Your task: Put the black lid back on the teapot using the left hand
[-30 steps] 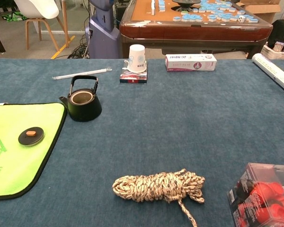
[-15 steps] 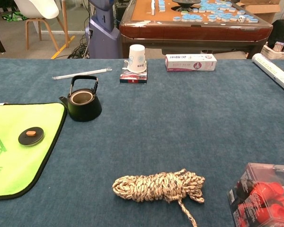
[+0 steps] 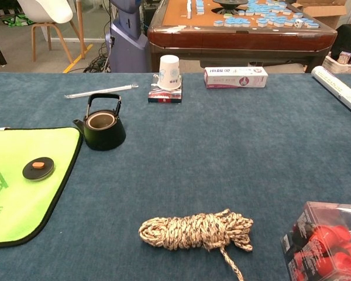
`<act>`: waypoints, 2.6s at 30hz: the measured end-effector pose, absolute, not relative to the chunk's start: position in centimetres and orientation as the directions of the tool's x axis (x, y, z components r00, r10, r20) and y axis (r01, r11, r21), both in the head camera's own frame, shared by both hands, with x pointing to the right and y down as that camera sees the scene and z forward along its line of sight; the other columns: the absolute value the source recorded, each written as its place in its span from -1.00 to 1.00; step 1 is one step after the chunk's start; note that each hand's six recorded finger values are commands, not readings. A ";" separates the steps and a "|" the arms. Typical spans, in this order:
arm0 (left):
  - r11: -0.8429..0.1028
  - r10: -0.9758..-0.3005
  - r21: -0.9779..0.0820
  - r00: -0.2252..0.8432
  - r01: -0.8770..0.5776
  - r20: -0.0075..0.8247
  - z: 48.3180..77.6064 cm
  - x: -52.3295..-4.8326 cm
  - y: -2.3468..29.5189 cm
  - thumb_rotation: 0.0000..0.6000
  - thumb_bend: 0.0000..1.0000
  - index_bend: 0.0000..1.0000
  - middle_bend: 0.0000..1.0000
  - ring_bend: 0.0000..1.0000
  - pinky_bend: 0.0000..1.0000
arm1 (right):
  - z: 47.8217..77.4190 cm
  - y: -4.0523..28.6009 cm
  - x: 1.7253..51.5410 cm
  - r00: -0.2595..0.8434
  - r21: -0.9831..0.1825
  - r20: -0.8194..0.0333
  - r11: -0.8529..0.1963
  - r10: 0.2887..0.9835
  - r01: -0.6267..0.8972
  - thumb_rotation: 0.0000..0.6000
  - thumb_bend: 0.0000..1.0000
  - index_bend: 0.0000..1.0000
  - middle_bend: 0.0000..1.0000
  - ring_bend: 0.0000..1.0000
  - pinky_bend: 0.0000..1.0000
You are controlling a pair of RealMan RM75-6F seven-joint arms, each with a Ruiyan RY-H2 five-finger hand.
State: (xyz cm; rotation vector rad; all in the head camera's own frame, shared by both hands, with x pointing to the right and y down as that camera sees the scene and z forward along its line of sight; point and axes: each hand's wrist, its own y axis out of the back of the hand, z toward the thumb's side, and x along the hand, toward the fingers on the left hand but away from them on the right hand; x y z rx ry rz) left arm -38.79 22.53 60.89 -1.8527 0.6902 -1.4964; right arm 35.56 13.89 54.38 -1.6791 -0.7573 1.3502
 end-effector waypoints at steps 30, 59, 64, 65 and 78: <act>-0.706 -0.659 -0.702 0.278 0.094 0.699 65.6 -34.8 19.2 1.00 -0.34 -0.52 -1.00 -1.00 -1.00 | 54.1 11.0 31.6 0.298 -0.874 -0.481 -0.479 0.825 -0.085 1.00 -0.18 -0.99 -1.00 -1.00 -1.00; -0.740 -0.623 -0.664 0.267 0.102 0.735 69.8 -35.4 18.7 1.00 -0.34 -0.60 -1.00 -1.00 -1.00 | 55.9 10.3 30.9 0.282 -0.856 -0.514 -0.504 0.810 -0.115 1.00 -0.18 -0.99 -1.00 -1.00 -1.00; -0.742 -0.622 -0.663 0.267 0.102 0.736 70.1 -35.2 18.8 1.00 -0.34 -0.60 -1.00 -1.00 -1.00 | 56.2 10.3 30.8 0.284 -0.853 -0.519 -0.508 0.806 -0.117 1.00 -0.18 -0.99 -1.00 -1.00 -1.00; -0.742 -0.621 -0.663 0.268 0.101 0.736 70.2 -35.2 18.9 1.00 -0.34 -0.60 -1.00 -1.00 -1.00 | 56.2 10.3 30.8 0.285 -0.853 -0.520 -0.509 0.805 -0.118 1.00 -0.18 -0.99 -1.00 -1.00 -1.00; -0.738 -0.622 -0.665 0.264 0.116 0.737 70.7 -34.9 19.1 1.00 -0.34 -0.60 -1.00 -1.00 -1.00 | 56.6 10.4 31.1 0.283 -0.848 -0.527 -0.516 0.802 -0.116 1.00 -0.18 -0.99 -1.00 -1.00 -1.00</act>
